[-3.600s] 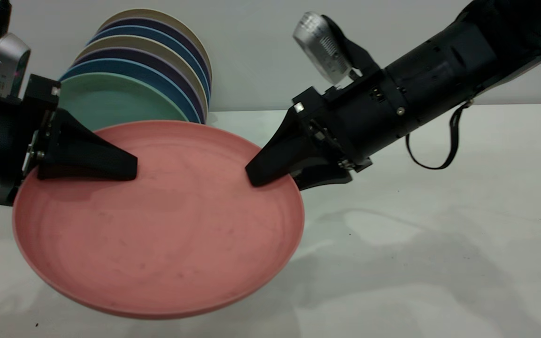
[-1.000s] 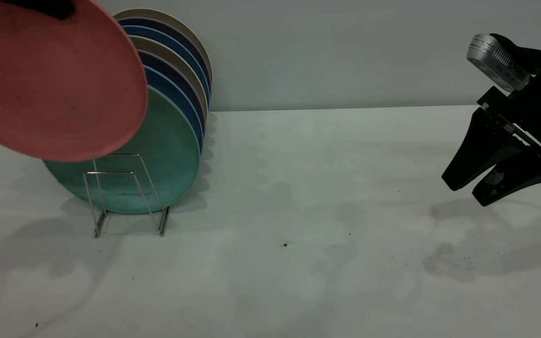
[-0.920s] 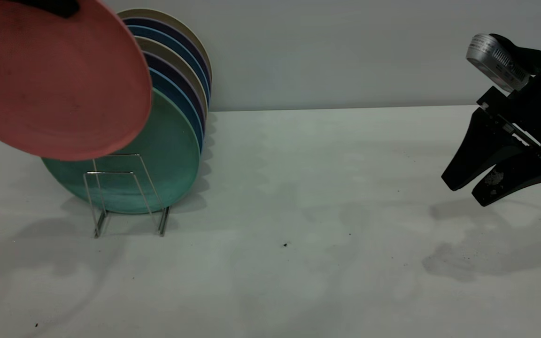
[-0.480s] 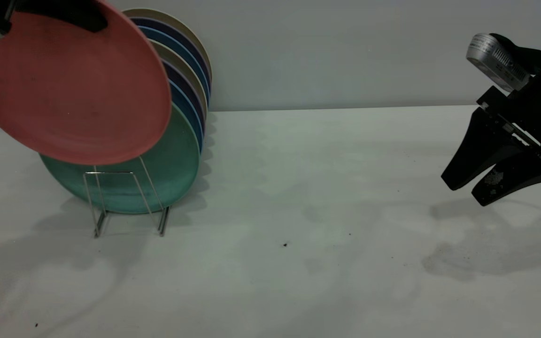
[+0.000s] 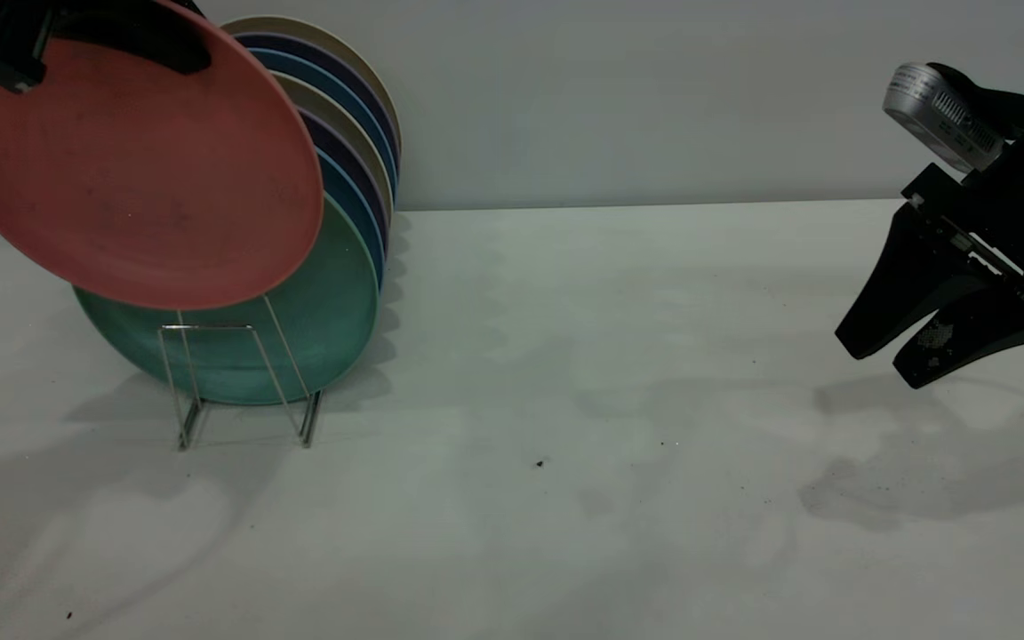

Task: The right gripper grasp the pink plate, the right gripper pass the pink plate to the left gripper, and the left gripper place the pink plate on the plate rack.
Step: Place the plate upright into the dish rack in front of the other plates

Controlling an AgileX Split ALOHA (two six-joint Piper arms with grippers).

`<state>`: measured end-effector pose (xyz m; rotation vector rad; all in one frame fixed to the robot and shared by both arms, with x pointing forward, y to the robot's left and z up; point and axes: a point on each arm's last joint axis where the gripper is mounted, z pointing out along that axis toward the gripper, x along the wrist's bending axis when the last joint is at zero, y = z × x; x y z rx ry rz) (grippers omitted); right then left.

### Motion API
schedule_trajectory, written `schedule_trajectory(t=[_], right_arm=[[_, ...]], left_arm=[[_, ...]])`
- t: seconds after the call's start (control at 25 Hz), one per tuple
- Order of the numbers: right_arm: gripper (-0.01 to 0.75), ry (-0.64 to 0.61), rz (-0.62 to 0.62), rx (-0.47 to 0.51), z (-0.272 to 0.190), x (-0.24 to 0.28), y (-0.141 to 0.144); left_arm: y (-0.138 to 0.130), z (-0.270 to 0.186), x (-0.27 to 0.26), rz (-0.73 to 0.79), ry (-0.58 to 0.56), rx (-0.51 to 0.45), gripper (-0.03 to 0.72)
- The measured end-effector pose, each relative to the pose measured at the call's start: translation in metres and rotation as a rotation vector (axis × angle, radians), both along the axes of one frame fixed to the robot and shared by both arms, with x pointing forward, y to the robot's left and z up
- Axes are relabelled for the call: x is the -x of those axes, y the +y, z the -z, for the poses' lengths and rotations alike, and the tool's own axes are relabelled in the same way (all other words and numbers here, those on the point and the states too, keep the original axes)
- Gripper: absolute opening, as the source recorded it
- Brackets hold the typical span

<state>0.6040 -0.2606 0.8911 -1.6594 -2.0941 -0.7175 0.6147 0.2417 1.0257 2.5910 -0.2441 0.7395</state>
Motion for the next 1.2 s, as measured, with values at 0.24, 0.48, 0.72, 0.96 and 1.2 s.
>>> schedule_trajectory(t=[0.24,0.48,0.72,0.96,1.2], right_arm=[[0.564,-0.006,-0.007,0.0,0.0,0.0,0.0],[0.564,-0.007,-0.009,0.0,0.0,0.0,0.0],[0.564,-0.007,-0.009,0.0,0.0,0.0,0.0],[0.564,-0.007,-0.009,0.0,0.0,0.0,0.0],[0.564,-0.007,-0.008,-0.001,0.0,0.0,0.0]], left_arm=[[0.0,0.001,0.0,-0.001,0.0,-0.001,0.09],[0.0,0.002,0.0,0.001,0.005,0.0,0.09],[-0.001,0.013,-0.004,0.005,0.04,0.0,0.09],[-0.003,0.023,-0.006,0.01,0.063,-0.002,0.09],[-0.004,0.039,-0.011,0.005,0.098,-0.007,0.09]])
